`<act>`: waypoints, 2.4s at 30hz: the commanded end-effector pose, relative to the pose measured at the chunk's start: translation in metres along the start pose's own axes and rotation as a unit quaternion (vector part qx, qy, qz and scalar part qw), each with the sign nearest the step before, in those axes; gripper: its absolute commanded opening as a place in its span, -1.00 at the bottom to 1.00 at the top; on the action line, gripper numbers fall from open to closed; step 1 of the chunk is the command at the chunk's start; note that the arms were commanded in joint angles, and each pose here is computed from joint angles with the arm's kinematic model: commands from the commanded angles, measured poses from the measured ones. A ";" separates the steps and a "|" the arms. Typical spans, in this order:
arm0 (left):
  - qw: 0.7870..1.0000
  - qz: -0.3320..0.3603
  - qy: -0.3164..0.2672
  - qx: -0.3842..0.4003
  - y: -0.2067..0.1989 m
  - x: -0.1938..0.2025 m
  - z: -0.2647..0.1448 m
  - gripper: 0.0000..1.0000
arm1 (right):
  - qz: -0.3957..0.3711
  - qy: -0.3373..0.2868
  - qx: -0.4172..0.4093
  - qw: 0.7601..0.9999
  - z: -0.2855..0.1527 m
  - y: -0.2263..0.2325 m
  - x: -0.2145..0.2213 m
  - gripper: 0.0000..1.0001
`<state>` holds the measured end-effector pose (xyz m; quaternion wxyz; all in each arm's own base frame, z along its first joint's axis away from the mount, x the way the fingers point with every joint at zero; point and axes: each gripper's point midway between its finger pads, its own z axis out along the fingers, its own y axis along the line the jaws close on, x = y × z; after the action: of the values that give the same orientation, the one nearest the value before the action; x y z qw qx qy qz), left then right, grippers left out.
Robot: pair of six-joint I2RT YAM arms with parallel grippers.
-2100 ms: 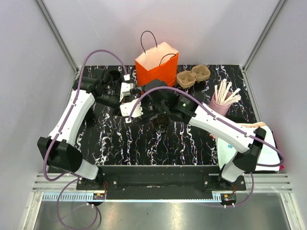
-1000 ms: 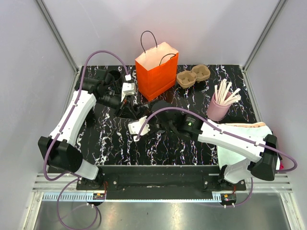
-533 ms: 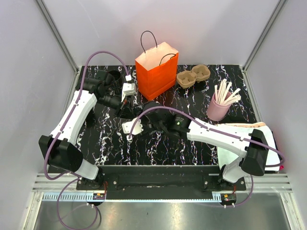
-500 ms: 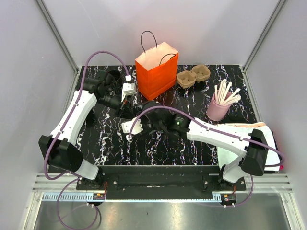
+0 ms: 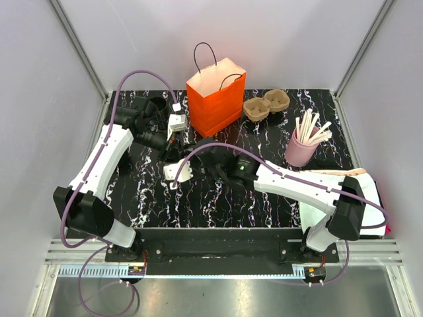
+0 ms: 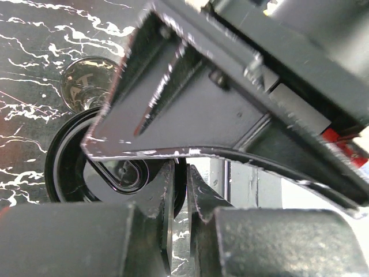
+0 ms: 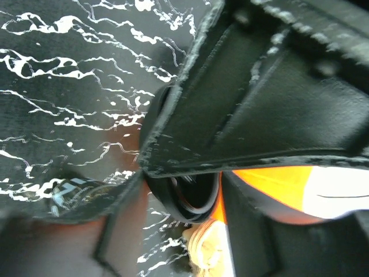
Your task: Pack the takeout coffee
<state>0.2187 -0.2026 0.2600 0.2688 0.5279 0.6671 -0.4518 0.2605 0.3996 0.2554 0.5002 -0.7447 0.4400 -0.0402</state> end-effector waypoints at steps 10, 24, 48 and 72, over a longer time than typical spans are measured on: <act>0.998 -0.052 0.001 0.036 -0.040 0.002 -0.007 0.01 | 0.036 -0.007 0.024 0.999 -0.017 -0.018 -0.011 -0.41; 0.979 0.132 -0.043 -0.150 -0.006 -0.097 -0.066 0.98 | 0.157 -0.062 -0.038 0.985 -0.069 -0.002 -0.032 -0.39; 0.966 0.157 -0.203 0.038 -0.004 -0.118 -0.025 0.98 | 0.465 -0.230 -0.088 0.851 -0.163 -0.087 0.001 -0.35; 0.927 -0.012 -0.374 -0.033 0.051 -0.145 -0.009 0.98 | 0.587 -0.295 -0.116 0.745 -0.140 -0.106 0.052 -0.32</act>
<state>0.3140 -0.2607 0.3479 0.4778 0.3023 0.5678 -0.5982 0.2884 0.2835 0.3696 0.4020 -0.3684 0.6398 0.5415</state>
